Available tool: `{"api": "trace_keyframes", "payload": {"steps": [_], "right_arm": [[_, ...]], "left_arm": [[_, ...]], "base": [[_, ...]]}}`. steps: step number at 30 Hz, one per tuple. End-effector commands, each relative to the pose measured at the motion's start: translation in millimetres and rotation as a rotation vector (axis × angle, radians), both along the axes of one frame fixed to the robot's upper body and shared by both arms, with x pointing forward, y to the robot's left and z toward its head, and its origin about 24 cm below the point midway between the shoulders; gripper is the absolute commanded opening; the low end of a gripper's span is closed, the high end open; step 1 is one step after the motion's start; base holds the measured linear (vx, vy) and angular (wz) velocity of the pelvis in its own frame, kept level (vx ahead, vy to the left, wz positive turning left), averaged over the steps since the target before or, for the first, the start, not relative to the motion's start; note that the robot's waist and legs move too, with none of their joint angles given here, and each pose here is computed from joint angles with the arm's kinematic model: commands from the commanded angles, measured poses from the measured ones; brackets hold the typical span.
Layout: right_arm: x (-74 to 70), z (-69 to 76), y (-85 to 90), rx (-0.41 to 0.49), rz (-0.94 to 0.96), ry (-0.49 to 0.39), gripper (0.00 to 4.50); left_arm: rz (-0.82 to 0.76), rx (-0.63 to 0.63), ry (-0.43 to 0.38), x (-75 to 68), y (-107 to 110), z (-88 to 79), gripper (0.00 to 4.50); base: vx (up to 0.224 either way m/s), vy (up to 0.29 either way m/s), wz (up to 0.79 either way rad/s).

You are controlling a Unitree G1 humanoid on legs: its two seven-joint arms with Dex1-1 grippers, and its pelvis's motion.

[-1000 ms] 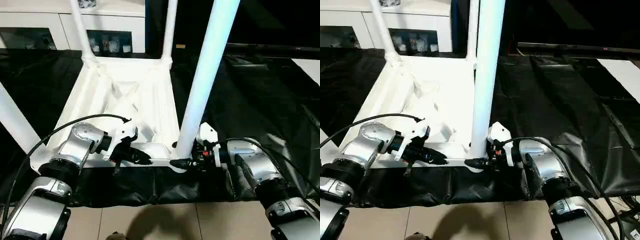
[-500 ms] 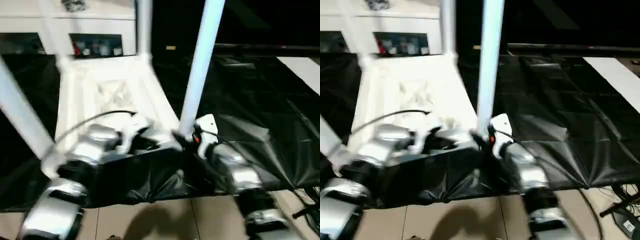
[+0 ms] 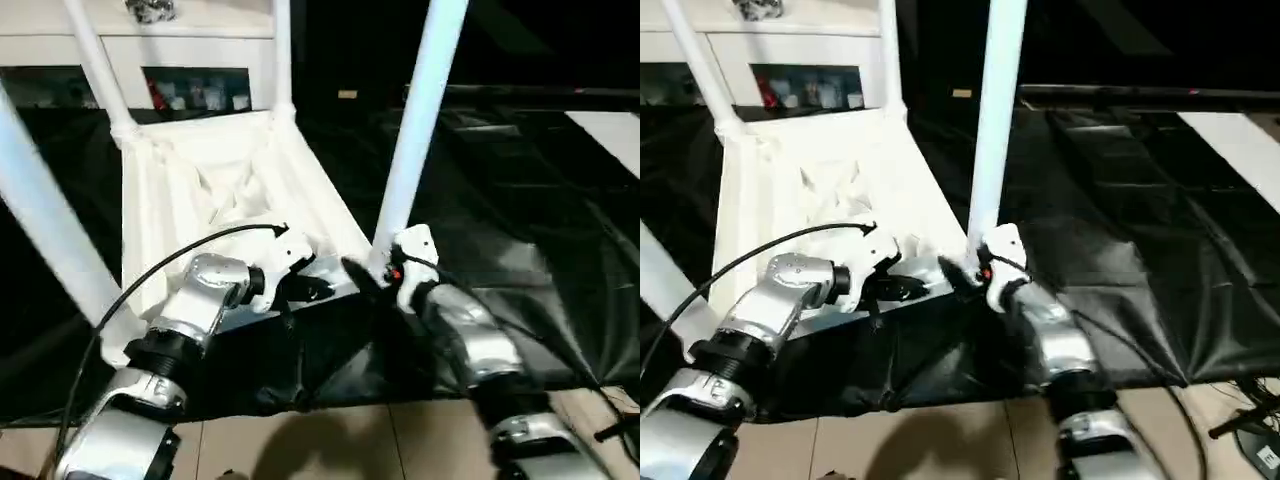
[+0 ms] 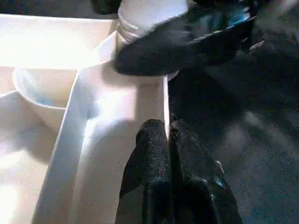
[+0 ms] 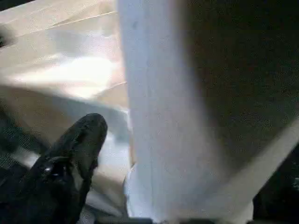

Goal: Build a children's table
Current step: Rotate leg to tighten

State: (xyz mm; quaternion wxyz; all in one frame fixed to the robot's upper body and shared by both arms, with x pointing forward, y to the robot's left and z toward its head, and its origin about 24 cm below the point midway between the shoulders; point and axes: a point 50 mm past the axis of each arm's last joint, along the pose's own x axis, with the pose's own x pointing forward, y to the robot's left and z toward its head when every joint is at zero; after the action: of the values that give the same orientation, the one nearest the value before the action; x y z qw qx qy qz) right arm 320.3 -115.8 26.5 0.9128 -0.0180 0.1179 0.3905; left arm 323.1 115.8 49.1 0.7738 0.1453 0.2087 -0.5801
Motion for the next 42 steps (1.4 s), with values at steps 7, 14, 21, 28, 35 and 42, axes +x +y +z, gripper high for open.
{"api": "trace_keyframes", "payload": {"steps": [7, 14, 21, 28, 35, 42], "right_arm": [[-24.3, 10.9, -7.4, -0.067, 0.541, 0.056, 4.3], [-23.6, 16.7, -12.5, -0.077, 0.639, 0.088, 3.79], [-25.0, 17.0, -10.7, -0.086, 0.688, 0.101, 3.2], [-30.2, 13.7, -7.7, -0.077, 0.708, 0.111, 2.66], [-33.5, 7.1, -4.2, -0.041, 0.618, 0.1, 2.62], [-24.0, -11.9, 10.1, -0.002, 0.199, 0.093, 2.61]], "left_arm": [[-0.259, -0.017, 0.072, -14.0, 7.5, 0.8, 0.0], [-0.329, -0.001, 0.105, -14.0, 21.1, 5.9, 0.0], [-0.364, 0.015, 0.117, -13.6, 26.4, 7.6, 0.0], [-0.374, 0.008, 0.127, -14.0, 27.0, 7.1, 0.0], [-0.323, -0.025, 0.119, -12.4, 25.4, 6.1, 0.0], [-0.109, -0.04, 0.085, -3.2, 2.8, -4.3, 0.0]], "base": [[0.0, 0.0, 0.0], [0.0, 0.0, 0.0], [0.0, 0.0, 0.0], [0.0, 0.0, 0.0], [0.0, 0.0, 0.0], [0.0, 0.0, 0.0]]}}
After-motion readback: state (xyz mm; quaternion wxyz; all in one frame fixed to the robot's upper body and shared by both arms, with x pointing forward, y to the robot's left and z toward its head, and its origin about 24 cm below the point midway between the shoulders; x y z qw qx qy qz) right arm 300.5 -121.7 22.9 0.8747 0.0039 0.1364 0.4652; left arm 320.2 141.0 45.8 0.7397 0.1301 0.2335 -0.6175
